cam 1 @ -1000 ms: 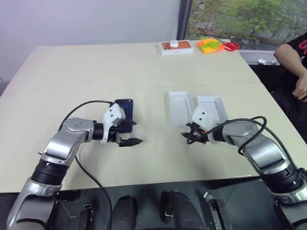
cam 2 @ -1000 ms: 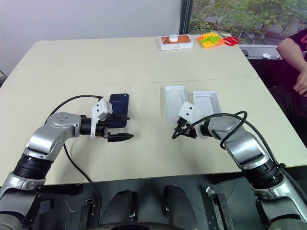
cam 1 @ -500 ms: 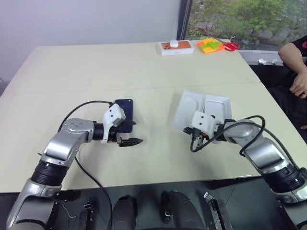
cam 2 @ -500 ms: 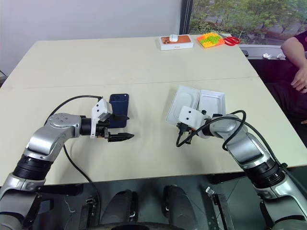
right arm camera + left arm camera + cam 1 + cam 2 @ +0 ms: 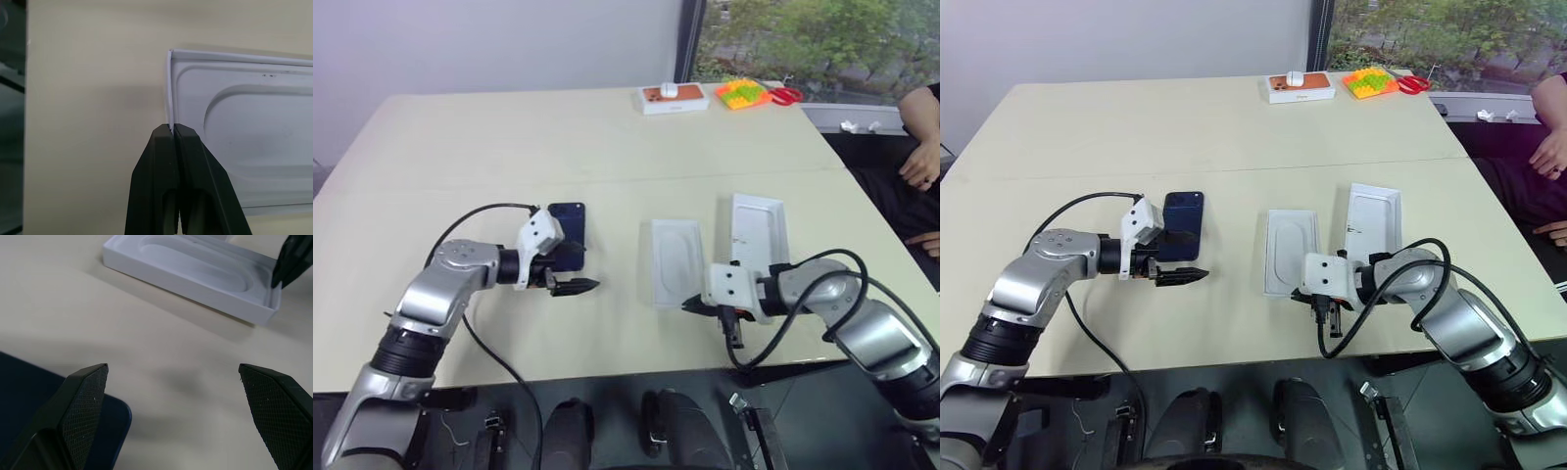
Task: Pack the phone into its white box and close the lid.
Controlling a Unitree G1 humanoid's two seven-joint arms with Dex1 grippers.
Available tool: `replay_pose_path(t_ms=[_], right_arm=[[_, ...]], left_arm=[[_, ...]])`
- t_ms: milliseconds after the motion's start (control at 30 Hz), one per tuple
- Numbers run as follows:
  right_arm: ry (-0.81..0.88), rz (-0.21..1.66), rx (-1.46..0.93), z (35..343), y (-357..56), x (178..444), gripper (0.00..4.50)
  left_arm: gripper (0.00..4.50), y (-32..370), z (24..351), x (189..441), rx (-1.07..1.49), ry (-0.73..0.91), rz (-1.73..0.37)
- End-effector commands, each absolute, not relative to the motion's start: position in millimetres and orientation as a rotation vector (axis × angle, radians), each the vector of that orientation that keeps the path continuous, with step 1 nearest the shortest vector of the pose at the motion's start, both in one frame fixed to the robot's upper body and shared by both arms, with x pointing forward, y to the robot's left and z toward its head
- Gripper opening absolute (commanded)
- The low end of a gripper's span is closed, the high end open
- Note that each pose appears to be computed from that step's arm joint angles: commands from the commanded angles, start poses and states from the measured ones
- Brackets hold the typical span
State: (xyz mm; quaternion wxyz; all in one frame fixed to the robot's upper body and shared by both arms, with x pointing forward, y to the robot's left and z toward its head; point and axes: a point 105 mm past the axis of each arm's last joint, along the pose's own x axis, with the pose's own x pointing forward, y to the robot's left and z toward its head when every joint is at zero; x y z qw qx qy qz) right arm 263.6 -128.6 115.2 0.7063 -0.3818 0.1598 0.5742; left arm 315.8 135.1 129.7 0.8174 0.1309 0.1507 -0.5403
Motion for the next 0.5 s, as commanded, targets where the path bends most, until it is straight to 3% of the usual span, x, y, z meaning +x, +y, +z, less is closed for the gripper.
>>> replay_pose_path(t_ms=[33,100,267,433,500], right_arm=[[0.328,1.283,-0.865,125.2,-130.4,264.4,0.28],[0.332,1.292,-0.849,127.5,-130.2,264.0,0.94],[0.223,1.263,-0.796,149.9,-118.2,266.2,3.37],[0.078,1.174,-0.586,188.0,-91.8,276.9,3.37],[0.063,1.113,-0.547,192.4,-82.0,288.4,2.83]], left_arm=[[4.50,139.4,143.1,318.8,0.291,0.274,-1.135],[4.50,140.0,143.3,318.8,0.292,0.274,-1.132],[4.50,154.0,151.4,321.1,0.258,0.261,-1.070],[4.50,186.9,170.6,333.1,0.070,0.255,-0.888],[4.50,200.3,172.6,341.2,-0.019,0.273,-0.786]])
